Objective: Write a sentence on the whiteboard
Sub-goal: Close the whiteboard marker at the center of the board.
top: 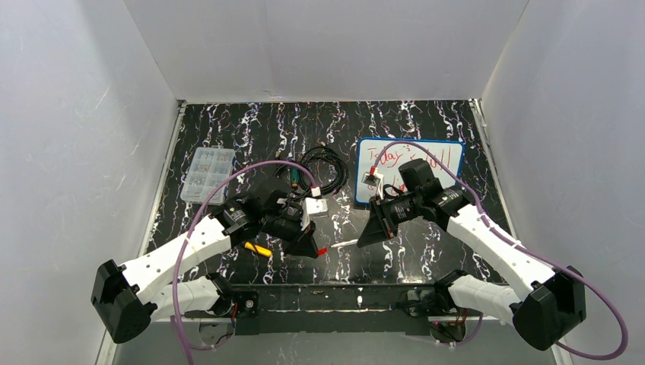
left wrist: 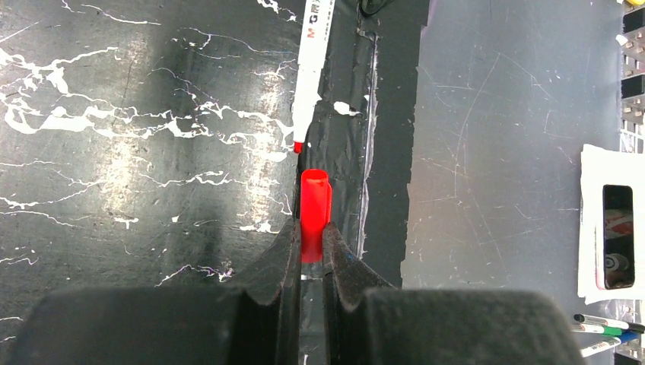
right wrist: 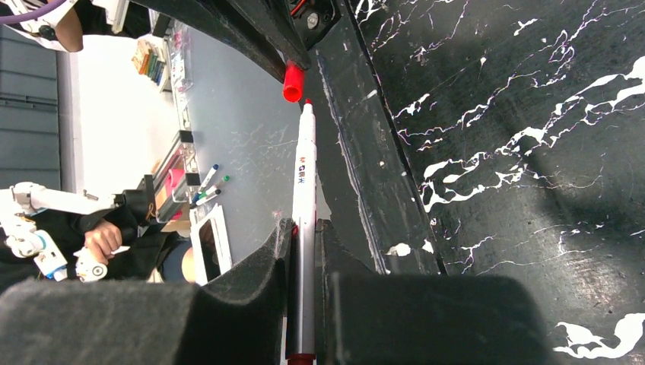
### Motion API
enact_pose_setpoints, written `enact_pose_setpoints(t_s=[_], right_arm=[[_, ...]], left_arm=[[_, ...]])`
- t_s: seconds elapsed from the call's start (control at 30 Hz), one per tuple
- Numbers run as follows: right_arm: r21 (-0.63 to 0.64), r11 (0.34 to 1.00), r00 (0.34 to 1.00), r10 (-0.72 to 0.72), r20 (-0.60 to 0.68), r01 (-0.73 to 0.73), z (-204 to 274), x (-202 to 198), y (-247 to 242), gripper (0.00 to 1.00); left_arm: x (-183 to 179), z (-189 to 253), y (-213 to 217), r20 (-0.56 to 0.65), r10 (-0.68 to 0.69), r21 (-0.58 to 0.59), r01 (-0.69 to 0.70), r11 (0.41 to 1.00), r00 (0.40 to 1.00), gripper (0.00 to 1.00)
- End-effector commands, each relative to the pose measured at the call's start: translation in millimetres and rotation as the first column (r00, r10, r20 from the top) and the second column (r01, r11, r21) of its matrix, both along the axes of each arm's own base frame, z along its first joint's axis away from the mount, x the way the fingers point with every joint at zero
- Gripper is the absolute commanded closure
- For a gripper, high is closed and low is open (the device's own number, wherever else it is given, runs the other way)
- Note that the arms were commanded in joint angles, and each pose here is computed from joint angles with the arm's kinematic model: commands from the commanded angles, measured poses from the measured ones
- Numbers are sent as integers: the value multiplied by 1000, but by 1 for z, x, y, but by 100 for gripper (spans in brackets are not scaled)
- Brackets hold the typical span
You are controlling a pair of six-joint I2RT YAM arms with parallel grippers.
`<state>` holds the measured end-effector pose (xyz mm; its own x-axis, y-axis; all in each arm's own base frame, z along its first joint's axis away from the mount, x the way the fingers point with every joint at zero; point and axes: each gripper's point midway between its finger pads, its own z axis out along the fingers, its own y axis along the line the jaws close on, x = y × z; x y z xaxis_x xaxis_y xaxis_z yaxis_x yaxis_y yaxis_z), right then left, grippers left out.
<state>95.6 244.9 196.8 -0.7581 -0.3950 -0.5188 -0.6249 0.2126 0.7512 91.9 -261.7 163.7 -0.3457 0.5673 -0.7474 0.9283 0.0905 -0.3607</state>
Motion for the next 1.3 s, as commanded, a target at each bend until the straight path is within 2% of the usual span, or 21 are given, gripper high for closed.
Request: enact_pose_setpoints(t_s=[0.0,1.27], right_arm=[[57,997,998,42,40,-44,20,-2,6,99],[74,991,993,113,29,-115,21,-11,16,99]], left_arm=[[-6,4,-1,-15,-32,-21,32,999,999,100],[-15,7,-4,-34,-77,-38,76,996,996,100]])
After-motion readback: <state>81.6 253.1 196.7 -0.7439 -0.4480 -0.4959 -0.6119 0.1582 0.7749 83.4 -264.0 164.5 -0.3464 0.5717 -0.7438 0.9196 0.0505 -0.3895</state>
